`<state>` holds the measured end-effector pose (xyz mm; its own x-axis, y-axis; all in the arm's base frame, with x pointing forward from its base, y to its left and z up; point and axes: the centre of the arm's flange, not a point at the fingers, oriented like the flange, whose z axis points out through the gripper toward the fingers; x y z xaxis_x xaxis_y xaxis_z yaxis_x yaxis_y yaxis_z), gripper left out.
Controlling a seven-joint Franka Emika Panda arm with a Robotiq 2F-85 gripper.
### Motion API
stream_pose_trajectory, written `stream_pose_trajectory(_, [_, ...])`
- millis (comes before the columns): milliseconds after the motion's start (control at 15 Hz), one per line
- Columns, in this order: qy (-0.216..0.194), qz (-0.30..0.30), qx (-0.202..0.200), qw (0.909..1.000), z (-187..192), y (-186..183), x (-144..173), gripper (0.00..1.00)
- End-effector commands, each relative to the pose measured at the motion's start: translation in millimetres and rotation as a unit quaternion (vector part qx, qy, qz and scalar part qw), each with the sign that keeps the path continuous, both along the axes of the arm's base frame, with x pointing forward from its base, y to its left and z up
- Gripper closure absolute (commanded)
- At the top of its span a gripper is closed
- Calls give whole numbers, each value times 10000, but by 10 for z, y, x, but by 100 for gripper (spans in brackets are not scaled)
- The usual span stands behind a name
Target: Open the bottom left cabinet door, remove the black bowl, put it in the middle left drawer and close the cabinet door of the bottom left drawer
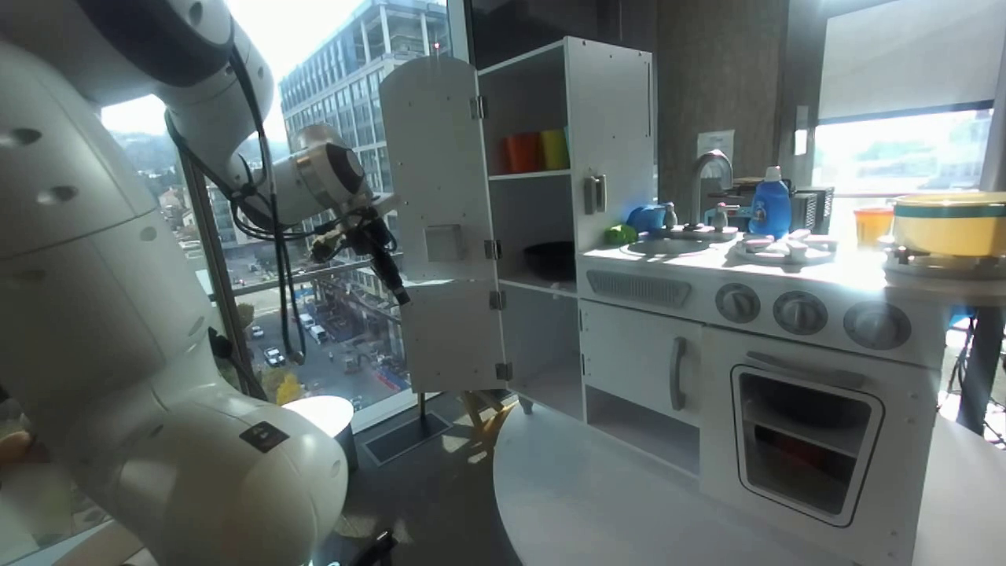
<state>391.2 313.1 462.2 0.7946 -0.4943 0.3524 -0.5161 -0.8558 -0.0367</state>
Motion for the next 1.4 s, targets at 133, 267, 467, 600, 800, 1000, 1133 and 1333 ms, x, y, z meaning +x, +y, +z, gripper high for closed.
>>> stream_pose_trajectory(133, [157, -925, 40, 9956, -9, 458, 803, 0])
stream_pose_trajectory(267, [223, -999, 104, 9947, -1, 643, 942, 0])
stream_pose_trajectory(467, [130, -963, 255, 9949, 48, 970, 1061, 0])
stream_pose_trajectory(600, [-39, -1001, 424, 9941, 82, 1127, 1123, 0])
stream_pose_trajectory(800, [-149, -955, 565, 9937, 5, 1304, 1203, 0])
stream_pose_trajectory(1000, [-157, -921, 564, 9940, -181, 1406, 1274, 0])
stream_pose_trajectory(1133, [-152, -919, 517, 9943, -318, 1459, 1307, 0])
stream_pose_trajectory(1333, [-108, -908, 469, 9947, -426, 1467, 1319, 0])
